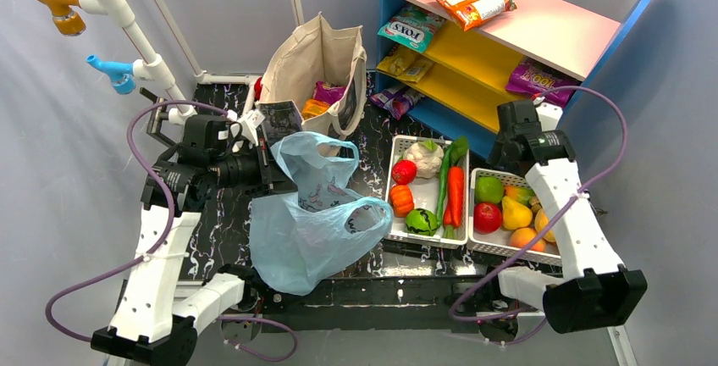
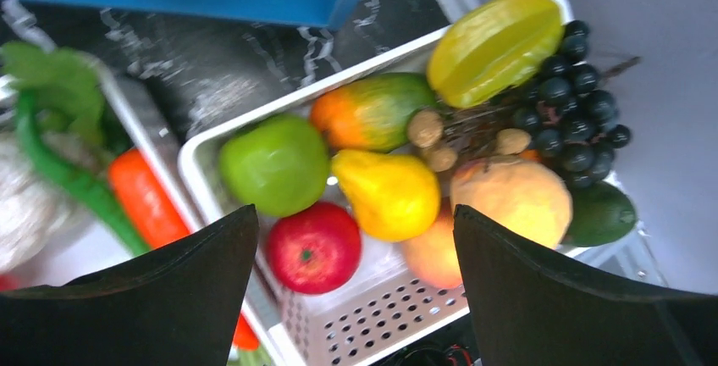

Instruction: Place the food into the grocery bag and tie it

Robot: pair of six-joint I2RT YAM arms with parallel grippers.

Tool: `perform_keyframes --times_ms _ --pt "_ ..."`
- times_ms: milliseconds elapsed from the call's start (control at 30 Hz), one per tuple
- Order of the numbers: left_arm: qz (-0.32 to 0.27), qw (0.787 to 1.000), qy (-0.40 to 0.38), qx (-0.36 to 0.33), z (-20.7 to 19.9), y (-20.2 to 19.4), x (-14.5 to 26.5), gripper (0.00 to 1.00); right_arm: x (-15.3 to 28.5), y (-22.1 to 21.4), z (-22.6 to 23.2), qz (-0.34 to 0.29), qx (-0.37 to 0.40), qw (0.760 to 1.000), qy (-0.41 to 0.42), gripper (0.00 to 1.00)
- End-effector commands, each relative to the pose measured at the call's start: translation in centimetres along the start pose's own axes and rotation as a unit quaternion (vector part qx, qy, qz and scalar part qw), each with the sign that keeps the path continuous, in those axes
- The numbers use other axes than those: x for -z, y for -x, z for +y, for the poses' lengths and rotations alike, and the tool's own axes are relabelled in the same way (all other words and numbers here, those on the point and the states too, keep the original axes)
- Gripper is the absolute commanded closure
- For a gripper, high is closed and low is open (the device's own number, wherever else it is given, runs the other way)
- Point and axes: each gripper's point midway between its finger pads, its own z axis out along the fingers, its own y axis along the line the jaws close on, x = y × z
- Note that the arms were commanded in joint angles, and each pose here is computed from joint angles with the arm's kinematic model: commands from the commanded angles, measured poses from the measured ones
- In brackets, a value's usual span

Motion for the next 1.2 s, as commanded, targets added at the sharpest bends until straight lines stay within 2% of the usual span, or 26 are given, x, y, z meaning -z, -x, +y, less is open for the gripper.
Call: perform_keyframes --times_ms 0,367,533,700,800,933,1033,1167 --pt "-0.016 0.999 0.002 -0.028 -0.6 0.1 1.2 1.0 -1.4 2.8 -3.1 -0.021 -0.005 0.997 -0.073 0.08" --pt "-0.01 0.997 0.024 -0.075 -0.8 0.1 1.6 1.0 -4.1 4.7 -9.9 -0.006 -0.019 0.981 -0.192 0.08" --pt "-0.011 0.996 0.031 -0.087 -0.9 0.2 1.9 1.0 -4.5 4.2 -12.2 -0.001 -0.013 0.965 -0.26 0.08" --pt "-0.015 0.995 0.038 -0.091 -0.6 0.0 2.2 1.0 -4.9 2.8 -13.0 -0.003 -0.025 0.962 -0.273 0.08" --pt "-0.014 0.995 0.04 -0.092 -0.5 -0.1 2.2 1.0 -5.1 1.3 -12.8 0.004 -0.058 0.965 -0.256 0.1" --pt "-0.014 0.995 0.041 -0.091 -0.3 -0.1 2.0 1.0 -5.9 -1.1 -10.1 0.017 -0.096 0.98 -0.171 0.15" --pt "-0.015 0.995 0.039 -0.092 -0.4 -0.1 2.1 1.0 -6.7 -1.8 -9.2 0.004 -0.093 0.986 -0.139 0.18" --pt "-0.012 0.995 0.038 -0.092 -0.4 -0.4 2.0 1.0 -7.0 -1.9 -9.4 0.004 -0.079 0.987 -0.142 0.23"
